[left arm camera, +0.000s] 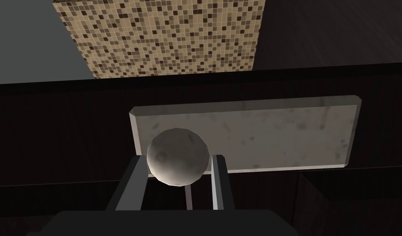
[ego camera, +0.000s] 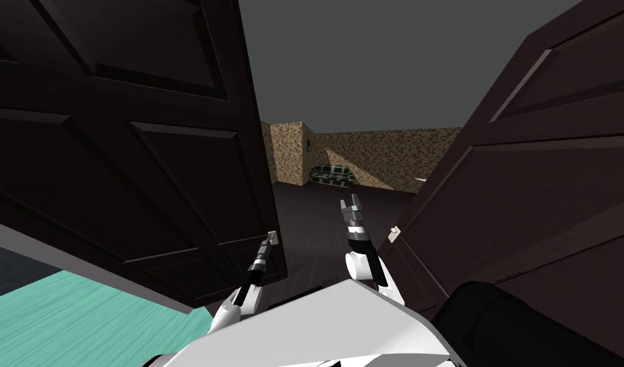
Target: Push the door open
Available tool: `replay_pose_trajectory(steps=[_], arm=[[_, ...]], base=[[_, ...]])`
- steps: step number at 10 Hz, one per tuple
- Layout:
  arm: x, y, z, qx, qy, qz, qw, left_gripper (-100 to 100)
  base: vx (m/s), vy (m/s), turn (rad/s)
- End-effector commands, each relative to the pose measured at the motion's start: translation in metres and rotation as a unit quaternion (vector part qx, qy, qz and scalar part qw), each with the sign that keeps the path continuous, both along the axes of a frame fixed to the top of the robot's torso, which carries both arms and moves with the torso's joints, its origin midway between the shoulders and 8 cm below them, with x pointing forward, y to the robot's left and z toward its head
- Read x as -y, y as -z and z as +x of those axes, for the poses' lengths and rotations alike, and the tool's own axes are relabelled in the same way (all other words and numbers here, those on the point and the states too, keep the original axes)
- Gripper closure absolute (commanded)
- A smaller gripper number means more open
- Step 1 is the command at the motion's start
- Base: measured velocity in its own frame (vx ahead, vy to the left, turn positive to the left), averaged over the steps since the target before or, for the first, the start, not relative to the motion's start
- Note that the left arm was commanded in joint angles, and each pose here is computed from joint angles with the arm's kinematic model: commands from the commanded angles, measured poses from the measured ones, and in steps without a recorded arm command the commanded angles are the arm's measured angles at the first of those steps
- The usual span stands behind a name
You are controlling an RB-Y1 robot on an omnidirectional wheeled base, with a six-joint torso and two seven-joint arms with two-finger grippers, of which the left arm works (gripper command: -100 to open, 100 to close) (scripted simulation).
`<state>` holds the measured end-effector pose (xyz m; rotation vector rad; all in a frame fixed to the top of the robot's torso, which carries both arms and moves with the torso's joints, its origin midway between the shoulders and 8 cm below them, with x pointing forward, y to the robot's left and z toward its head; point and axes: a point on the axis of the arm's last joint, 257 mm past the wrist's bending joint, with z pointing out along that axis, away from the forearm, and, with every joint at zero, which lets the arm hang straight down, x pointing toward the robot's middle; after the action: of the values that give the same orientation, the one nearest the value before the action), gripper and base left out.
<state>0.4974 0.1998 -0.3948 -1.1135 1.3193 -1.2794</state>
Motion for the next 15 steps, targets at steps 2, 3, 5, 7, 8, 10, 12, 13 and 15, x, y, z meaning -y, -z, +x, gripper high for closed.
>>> replay_pose_trajectory(steps=[2,3,5,7,8,10,12,13,15], arm=[[-0.016,0.018,-0.010,-0.025,-0.009,0.007,0.9996,100],[-0.016,0.019,-0.012,-0.026,-0.011,0.006,0.9996,100],[-0.012,-0.003,0.000,0.001,-0.008,0.002,1.0000,100],[-0.024,-0.003,0.001,0.001,-0.021,0.002,0.9998,100],[-0.027,-0.003,0.001,0.001,-0.026,0.002,0.9997,100],[-0.018,0.000,-0.002,-0.003,-0.022,-0.001,0.9998,-100],[-0.017,-0.001,-0.001,-0.003,-0.023,-0.005,0.9997,-100],[-0.016,-0.002,0.000,-0.003,-0.024,-0.009,0.9997,-100],[-0.011,-0.003,0.002,-0.003,-0.026,-0.017,0.9995,-100]], base=[[0.001,0.002,-0.006],[-0.021,0.002,-0.006],[-0.026,0.003,0.014],[0.046,-0.012,0.057],[0.171,-0.062,0.102],[-0.133,-0.053,0.058],[-0.243,-0.036,0.041],[-0.236,-0.083,0.067],[-0.221,-0.075,0.062]])
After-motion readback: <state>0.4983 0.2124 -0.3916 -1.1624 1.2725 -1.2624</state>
